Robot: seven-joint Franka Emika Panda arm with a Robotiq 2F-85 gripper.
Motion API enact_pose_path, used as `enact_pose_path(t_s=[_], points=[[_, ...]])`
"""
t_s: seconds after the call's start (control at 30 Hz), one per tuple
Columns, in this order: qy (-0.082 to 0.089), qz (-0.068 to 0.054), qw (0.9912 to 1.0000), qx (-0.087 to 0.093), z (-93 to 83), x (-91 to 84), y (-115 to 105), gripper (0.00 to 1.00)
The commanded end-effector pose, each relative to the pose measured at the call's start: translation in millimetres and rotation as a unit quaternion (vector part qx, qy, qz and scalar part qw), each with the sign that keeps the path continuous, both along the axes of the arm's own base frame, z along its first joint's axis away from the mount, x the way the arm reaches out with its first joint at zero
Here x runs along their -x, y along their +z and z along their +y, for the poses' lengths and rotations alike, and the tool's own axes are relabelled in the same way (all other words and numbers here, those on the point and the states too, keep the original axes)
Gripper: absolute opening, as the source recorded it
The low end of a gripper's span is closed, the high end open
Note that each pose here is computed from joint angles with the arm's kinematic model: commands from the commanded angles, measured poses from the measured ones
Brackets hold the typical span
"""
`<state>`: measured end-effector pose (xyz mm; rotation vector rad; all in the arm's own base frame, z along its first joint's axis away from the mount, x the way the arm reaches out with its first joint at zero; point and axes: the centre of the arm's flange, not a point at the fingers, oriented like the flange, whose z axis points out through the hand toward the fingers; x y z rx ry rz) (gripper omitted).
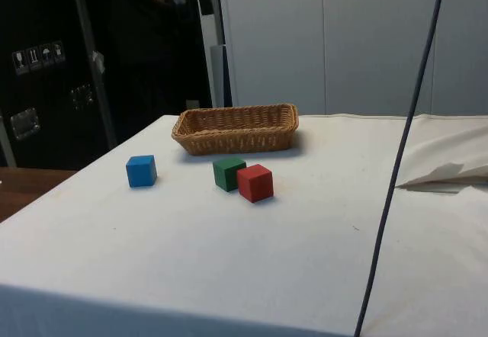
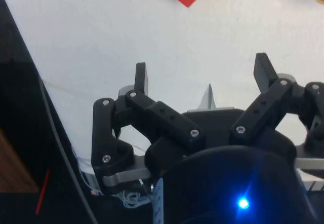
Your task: Pick up the blue cube and place it into the basket.
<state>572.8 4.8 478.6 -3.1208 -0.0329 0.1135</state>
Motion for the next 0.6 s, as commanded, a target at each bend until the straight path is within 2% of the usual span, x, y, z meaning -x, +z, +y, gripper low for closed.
enact_pose_path(t_s=[0.0, 0.07, 0.3, 0.33, 0.4, 0.57], points=[[0.000, 0.000, 1.00000, 0.000, 1.8, -2.7, -2.4, 1.00], [-0.001, 0.001, 0.99999, 0.004, 5.9, -15.2, -11.5, 1.00], [0.001, 0.001, 0.99998, 0.006, 14.6, -38.6, -26.8, 1.00], [0.002, 0.001, 0.99999, 0.003, 12.4, -34.4, -23.5, 1.00], [0.002, 0.000, 0.99998, 0.005, 18.8, -48.9, -34.5, 1.00], [0.003, -0.002, 0.99998, 0.006, 24.6, -65.9, -45.9, 1.00]])
